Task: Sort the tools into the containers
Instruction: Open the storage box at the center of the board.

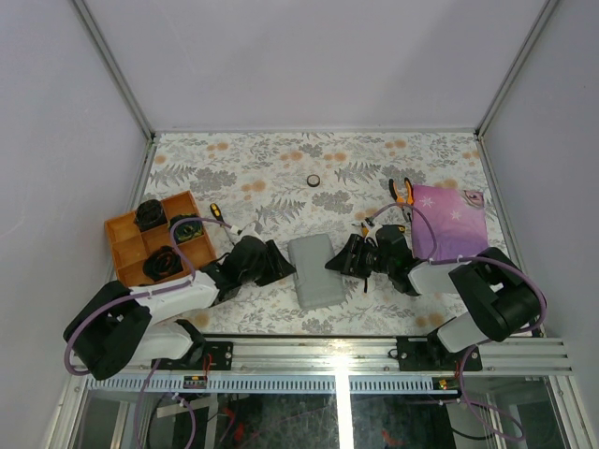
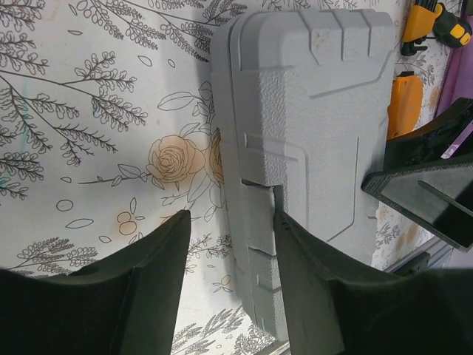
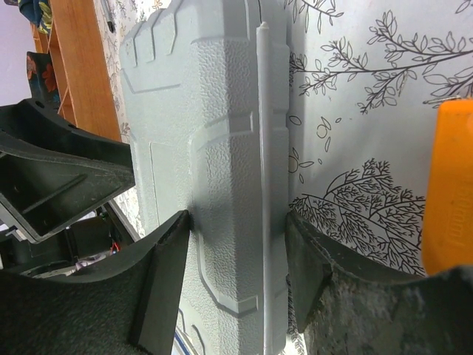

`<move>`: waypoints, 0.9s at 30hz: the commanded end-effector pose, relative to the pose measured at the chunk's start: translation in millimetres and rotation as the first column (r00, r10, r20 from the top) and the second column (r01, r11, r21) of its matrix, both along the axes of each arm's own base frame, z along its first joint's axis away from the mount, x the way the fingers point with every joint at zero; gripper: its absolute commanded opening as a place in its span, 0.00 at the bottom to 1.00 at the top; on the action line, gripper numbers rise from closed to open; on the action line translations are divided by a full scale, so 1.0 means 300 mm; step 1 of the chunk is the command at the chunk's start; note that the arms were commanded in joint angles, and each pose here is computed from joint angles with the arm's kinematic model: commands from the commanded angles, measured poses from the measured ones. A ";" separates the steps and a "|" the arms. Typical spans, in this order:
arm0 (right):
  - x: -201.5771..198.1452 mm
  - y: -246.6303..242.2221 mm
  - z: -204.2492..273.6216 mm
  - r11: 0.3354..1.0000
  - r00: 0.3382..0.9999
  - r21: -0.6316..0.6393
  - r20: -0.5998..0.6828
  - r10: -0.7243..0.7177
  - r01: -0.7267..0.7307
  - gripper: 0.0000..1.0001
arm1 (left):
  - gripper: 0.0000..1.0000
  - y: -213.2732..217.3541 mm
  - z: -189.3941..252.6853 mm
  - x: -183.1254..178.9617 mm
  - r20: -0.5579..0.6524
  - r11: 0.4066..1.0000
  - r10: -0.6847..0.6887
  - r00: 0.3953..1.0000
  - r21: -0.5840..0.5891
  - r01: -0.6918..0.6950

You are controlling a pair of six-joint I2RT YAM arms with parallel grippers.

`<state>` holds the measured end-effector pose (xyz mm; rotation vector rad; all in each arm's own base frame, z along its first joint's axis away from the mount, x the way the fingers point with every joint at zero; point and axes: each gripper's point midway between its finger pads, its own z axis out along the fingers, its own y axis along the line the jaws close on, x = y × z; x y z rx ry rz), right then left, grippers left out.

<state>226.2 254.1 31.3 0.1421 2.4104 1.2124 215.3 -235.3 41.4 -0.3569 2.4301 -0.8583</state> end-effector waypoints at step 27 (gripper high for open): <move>-0.060 -0.080 -0.125 0.988 0.995 -0.149 -0.090 -0.052 0.038 0.45 | 0.45 0.005 0.129 0.060 0.101 0.998 0.061 0.993 -0.004 -0.061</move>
